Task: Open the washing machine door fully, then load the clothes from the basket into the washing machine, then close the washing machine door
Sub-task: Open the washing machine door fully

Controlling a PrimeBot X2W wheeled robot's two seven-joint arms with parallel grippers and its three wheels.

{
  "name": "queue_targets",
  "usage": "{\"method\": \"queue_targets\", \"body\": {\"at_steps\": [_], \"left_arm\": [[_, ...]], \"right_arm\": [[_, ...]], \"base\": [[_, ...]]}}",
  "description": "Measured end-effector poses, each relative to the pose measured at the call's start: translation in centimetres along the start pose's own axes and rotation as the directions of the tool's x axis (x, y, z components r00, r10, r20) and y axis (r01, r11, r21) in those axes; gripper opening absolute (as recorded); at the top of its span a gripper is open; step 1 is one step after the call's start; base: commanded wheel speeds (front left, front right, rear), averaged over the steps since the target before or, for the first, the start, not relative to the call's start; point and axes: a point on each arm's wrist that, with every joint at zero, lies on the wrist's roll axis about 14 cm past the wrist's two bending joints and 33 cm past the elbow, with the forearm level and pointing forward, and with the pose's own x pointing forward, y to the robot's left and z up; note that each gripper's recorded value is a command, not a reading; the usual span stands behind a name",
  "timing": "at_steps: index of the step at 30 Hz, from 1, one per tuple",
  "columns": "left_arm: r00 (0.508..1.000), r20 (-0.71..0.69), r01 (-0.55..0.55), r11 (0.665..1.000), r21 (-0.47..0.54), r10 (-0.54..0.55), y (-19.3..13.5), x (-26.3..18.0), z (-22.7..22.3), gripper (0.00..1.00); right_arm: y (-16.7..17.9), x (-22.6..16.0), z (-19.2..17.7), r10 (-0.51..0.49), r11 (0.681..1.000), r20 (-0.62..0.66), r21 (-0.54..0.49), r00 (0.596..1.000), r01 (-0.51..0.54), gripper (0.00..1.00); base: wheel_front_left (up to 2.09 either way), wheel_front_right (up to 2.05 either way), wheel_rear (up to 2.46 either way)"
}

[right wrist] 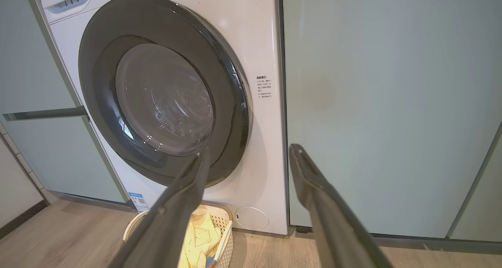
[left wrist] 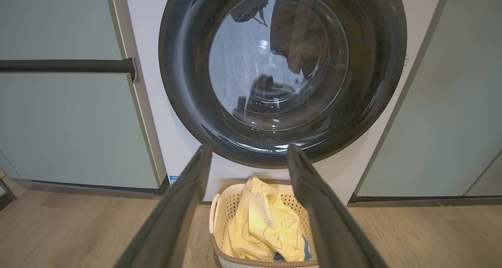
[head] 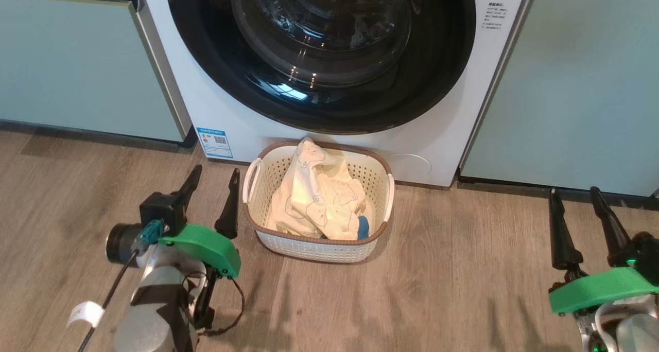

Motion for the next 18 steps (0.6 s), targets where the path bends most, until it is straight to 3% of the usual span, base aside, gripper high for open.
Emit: {"method": "queue_targets", "body": {"at_steps": [3,5,6,8,9,12,16,18], "left_arm": [[1.0,0.0,-0.001,1.0,0.0,0.001,0.0,0.0,0.0,1.0],[1.0,-0.001,-0.003,1.0,0.0,0.003,0.1,0.0,0.0,1.0],[1.0,-0.001,-0.003,1.0,0.0,0.003,0.1,-0.1,0.0,1.0],[1.0,-0.002,-0.003,1.0,0.001,0.003,0.1,-0.1,-0.1,1.0],[1.0,-0.002,-0.001,1.0,0.001,0.001,0.1,-0.1,-0.1,1.0],[1.0,-0.006,0.008,1.0,0.003,-0.008,-0.2,-0.1,-0.2,1.0],[1.0,-0.014,0.004,1.0,0.004,-0.004,-0.1,-0.2,-0.5,1.0],[1.0,-0.02,0.002,1.0,0.005,-0.002,0.0,-0.2,-0.7,1.0]], "right_arm": [[-0.1,0.0,0.1,-0.006,1.0,0.004,0.027,1.0,0.006,1.0],[-0.2,0.1,0.1,-0.015,0.998,0.008,0.065,1.0,0.015,0.71],[-0.3,0.1,0.1,-0.023,0.996,0.009,0.092,1.0,0.022,0.49],[-0.5,0.3,0.1,-0.037,0.989,0.013,0.147,0.999,0.034,0.28],[-0.7,0.4,0.2,-0.05,0.98,0.017,0.192,0.999,0.046,0.0],[-1.3,1.2,0.4,-0.09,0.944,0.029,0.321,0.996,0.076,0.0],[-2.5,2.3,0.7,-0.157,0.865,0.038,0.487,0.987,0.119,0.0],[-3.1,2.9,0.8,-0.195,0.798,0.038,0.587,0.98,0.136,0.0]], "base": [[0.0,0.0,0.0],[0.0,0.0,0.0],[0.0,0.0,0.0],[0.0,0.0,0.0],[0.0,0.0,0.0],[0.0,0.0,0.0],[0.0,0.0,0.0],[0.0,0.0,0.0]]}}
